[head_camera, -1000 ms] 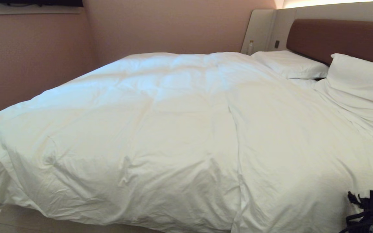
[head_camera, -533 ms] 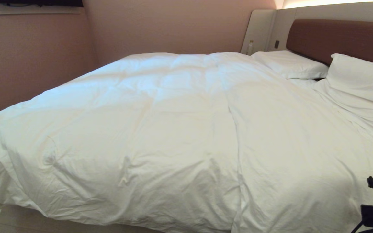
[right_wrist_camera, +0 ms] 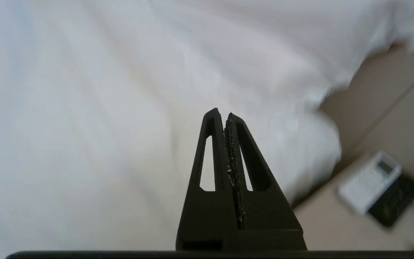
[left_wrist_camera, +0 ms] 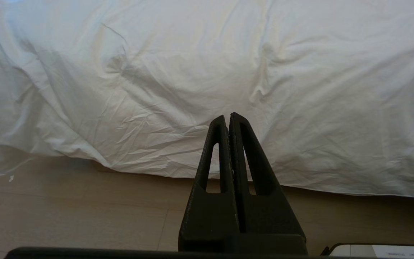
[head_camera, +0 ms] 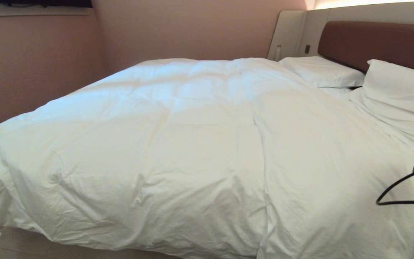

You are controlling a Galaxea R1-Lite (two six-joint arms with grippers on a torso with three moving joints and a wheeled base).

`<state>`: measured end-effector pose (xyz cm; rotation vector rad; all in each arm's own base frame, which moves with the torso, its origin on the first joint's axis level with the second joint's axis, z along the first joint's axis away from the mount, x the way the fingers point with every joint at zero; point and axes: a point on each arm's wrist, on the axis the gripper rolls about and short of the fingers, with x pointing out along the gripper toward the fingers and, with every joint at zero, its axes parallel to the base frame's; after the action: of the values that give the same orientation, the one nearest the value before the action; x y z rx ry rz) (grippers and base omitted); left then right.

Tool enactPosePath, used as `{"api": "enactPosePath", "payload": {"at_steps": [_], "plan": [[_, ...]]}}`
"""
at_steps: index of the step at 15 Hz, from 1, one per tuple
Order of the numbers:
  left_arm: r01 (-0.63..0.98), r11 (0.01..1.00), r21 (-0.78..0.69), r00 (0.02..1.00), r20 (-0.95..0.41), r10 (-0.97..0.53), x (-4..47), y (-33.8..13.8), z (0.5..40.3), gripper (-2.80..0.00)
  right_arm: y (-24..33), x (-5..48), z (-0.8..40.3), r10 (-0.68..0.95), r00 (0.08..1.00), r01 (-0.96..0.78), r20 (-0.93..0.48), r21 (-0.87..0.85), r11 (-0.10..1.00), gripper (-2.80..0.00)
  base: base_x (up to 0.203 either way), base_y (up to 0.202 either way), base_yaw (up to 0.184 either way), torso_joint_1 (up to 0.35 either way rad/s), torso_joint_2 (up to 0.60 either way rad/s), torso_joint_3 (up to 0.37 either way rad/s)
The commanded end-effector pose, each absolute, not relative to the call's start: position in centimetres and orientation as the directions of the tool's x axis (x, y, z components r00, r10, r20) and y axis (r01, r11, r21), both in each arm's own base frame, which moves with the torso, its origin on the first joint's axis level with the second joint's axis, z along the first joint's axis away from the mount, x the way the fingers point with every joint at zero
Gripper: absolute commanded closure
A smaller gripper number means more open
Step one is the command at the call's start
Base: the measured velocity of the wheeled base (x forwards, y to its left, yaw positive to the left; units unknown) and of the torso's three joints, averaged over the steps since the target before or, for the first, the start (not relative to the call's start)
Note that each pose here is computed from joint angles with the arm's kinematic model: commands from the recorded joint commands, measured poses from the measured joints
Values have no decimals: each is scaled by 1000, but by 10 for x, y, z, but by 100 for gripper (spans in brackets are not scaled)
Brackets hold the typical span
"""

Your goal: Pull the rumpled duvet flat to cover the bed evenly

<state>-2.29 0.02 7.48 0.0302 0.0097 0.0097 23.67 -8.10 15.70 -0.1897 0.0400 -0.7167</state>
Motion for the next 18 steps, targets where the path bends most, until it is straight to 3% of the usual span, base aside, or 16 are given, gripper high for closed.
{"api": "enactPosePath", "payload": {"at_steps": [1, 3, 10, 14, 18], "plan": [[-10, 999, 31, 1000, -9, 11, -23, 0, 75, 0, -74, 229, 202, -650, 744, 667, 154, -117, 736, 0, 0, 0, 0, 0, 0, 0], [-10, 999, 31, 1000, -9, 11, -23, 0, 75, 0, -60, 222, 239, -645, 746, 660, 167, -51, 750, 0, 0, 0, 0, 0, 0, 0], [-10, 999, 31, 1000, -9, 11, -23, 0, 75, 0, -17, 161, 305, -457, 884, 467, -97, 196, 862, 0, 0, 0, 0, 0, 0, 0], [-10, 999, 31, 1000, -9, 11, -23, 0, 75, 0, -9, 103, 316, -276, 954, 297, -114, 268, 917, 0, 0, 0, 0, 0, 0, 0], [-10, 999, 31, 1000, -9, 11, -23, 0, 75, 0, -7, 56, 316, -249, 965, 263, -85, 269, 926, 0, 0, 0, 0, 0, 0, 0]]}}
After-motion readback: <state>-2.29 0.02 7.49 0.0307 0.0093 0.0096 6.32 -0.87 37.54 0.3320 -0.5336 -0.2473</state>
